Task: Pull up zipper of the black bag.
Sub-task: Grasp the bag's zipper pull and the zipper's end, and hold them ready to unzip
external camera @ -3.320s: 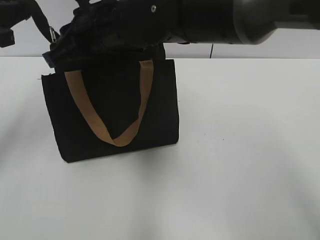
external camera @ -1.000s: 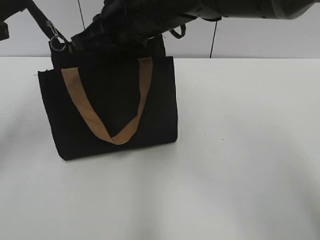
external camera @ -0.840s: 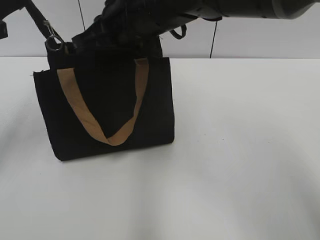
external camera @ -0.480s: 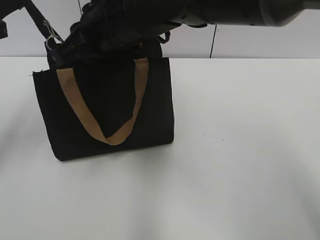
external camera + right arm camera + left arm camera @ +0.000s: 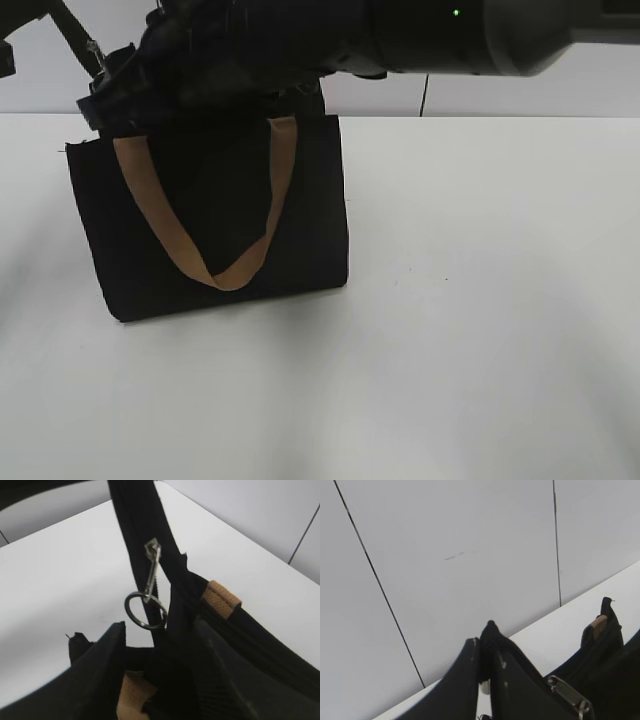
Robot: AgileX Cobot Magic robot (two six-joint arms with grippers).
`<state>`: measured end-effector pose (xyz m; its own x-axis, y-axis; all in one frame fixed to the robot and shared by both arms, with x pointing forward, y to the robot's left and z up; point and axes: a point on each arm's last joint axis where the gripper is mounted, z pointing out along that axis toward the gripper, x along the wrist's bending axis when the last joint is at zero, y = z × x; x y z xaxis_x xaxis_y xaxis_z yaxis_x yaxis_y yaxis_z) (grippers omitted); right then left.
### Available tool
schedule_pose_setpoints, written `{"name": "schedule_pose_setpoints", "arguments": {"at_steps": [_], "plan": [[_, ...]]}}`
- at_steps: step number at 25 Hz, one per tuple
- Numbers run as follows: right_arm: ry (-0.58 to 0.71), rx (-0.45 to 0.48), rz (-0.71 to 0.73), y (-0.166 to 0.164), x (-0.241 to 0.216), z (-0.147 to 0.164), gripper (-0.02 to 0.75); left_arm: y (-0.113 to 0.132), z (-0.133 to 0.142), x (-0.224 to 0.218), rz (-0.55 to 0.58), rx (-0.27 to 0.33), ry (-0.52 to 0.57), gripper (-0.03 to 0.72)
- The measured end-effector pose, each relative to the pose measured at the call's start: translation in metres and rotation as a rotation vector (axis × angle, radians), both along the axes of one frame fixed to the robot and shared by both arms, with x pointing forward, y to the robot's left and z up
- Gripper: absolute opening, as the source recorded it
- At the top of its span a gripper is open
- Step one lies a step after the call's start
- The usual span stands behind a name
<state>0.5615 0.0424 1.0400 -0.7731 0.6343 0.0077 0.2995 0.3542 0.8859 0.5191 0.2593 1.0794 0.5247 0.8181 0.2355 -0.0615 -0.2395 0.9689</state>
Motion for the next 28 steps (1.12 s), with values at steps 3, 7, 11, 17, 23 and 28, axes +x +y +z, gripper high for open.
{"name": "schedule_pose_setpoints", "arguments": {"at_steps": [3,7,11,17,23,28], "plan": [[-0.014,0.003,0.009,0.006,-0.003,-0.002,0.335,0.0,0.0,0.0,0.0,0.0,0.0,0.015],[-0.045,0.019,0.0,0.008,-0.003,0.001,0.335,0.0,0.0,0.0,0.0,0.0,0.0,0.015],[-0.048,0.016,-0.006,0.009,-0.001,-0.005,0.335,0.0,0.0,0.0,0.0,0.0,0.0,0.015],[-0.043,0.009,-0.009,0.011,0.001,-0.012,0.335,0.0,0.0,0.0,0.001,0.0,0.001,0.015],[-0.057,0.018,0.023,0.022,-0.008,-0.007,0.323,0.0,0.0,0.0,0.001,0.0,0.001,0.015],[-0.046,0.01,0.037,0.024,-0.011,-0.007,0.26,0.0,0.0,0.0,0.002,0.001,0.001,0.015]]}}
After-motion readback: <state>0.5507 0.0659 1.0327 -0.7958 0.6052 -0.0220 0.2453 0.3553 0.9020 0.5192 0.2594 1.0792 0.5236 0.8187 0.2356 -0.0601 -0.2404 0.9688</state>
